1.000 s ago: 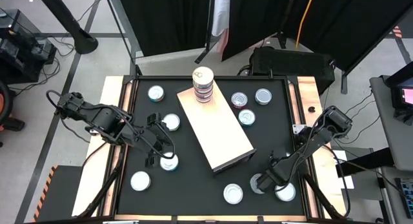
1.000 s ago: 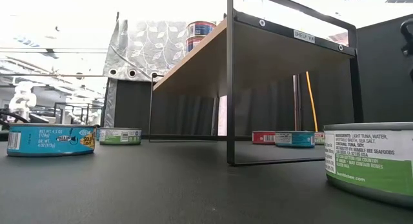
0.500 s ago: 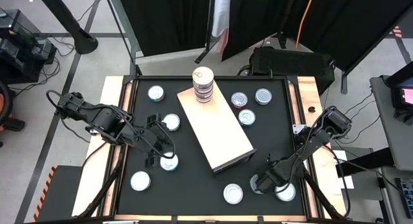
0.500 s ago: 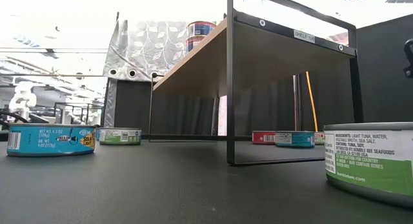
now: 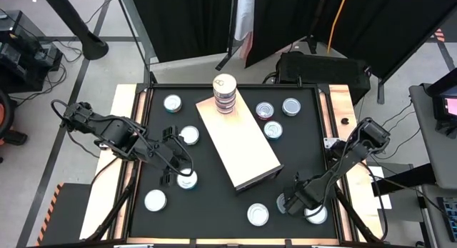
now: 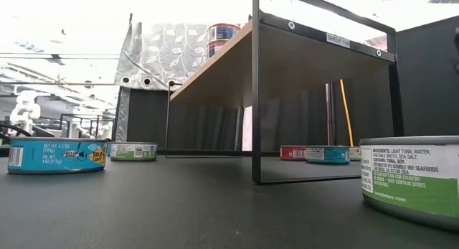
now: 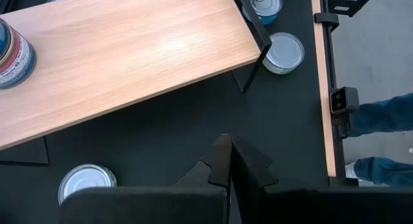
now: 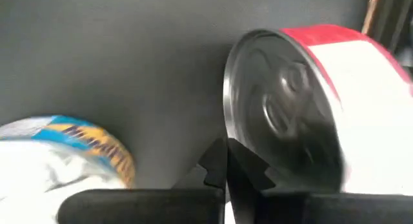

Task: Stack canned seafood by type on shelf
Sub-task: Put the red tuna can on the shelf

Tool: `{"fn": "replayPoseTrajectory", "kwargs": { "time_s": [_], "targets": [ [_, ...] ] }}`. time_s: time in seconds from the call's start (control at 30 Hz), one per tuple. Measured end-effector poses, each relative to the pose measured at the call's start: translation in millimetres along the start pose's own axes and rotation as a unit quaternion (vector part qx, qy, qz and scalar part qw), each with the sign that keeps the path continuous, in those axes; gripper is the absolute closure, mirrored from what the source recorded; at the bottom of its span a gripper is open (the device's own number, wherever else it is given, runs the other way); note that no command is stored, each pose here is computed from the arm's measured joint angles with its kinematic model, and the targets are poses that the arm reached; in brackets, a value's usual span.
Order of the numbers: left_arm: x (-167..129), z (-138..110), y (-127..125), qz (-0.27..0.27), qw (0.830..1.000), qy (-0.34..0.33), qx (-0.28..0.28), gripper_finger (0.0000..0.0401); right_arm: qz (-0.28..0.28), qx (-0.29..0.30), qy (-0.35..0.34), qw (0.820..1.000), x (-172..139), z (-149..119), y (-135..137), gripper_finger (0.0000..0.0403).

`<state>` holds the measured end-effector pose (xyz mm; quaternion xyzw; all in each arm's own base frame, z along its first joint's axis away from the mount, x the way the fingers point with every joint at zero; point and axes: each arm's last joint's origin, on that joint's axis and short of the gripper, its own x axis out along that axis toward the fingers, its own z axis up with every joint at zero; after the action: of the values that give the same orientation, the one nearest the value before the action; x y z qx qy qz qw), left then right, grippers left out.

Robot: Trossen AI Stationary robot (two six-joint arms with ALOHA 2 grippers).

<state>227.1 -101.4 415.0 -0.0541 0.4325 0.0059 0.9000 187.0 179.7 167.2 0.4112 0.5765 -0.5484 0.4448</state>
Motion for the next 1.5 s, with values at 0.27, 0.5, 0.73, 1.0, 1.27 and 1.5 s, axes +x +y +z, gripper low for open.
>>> {"fn": "replayPoseTrajectory", "kwargs": {
  "time_s": [0.27,0.5,0.73,1.0,1.27,1.5],
  "targets": [
    [0,0,0,0.001,1.0,0.0,-0.003,0.0391,0.08,-0.031,-0.011,0.996,-64,-7,-1,0.0394],
    [0,1,1,0.003,1.0,-0.002,0.0,0.0391,0.157,-0.06,0.006,0.986,-110,-3,-24,0.0324],
    [0,1,1,0.002,1.0,-0.002,0.012,0.0391,0.142,-0.104,-0.012,0.984,-124,10,-60,0.0214],
    [0,1,1,0.002,1.0,-0.003,-0.014,0.0391,0.094,-0.086,-0.028,0.991,-118,14,-75,0.0109],
    [0,3,0,0.009,1.0,-0.018,-0.021,0.0391,0.083,-0.088,-0.014,0.993,-78,11,-63,0.0094],
    [0,4,0,0.006,0.999,-0.024,-0.023,0.0391,0.061,-0.063,-0.001,0.996,-44,15,-60,0.011]
  ]
}}
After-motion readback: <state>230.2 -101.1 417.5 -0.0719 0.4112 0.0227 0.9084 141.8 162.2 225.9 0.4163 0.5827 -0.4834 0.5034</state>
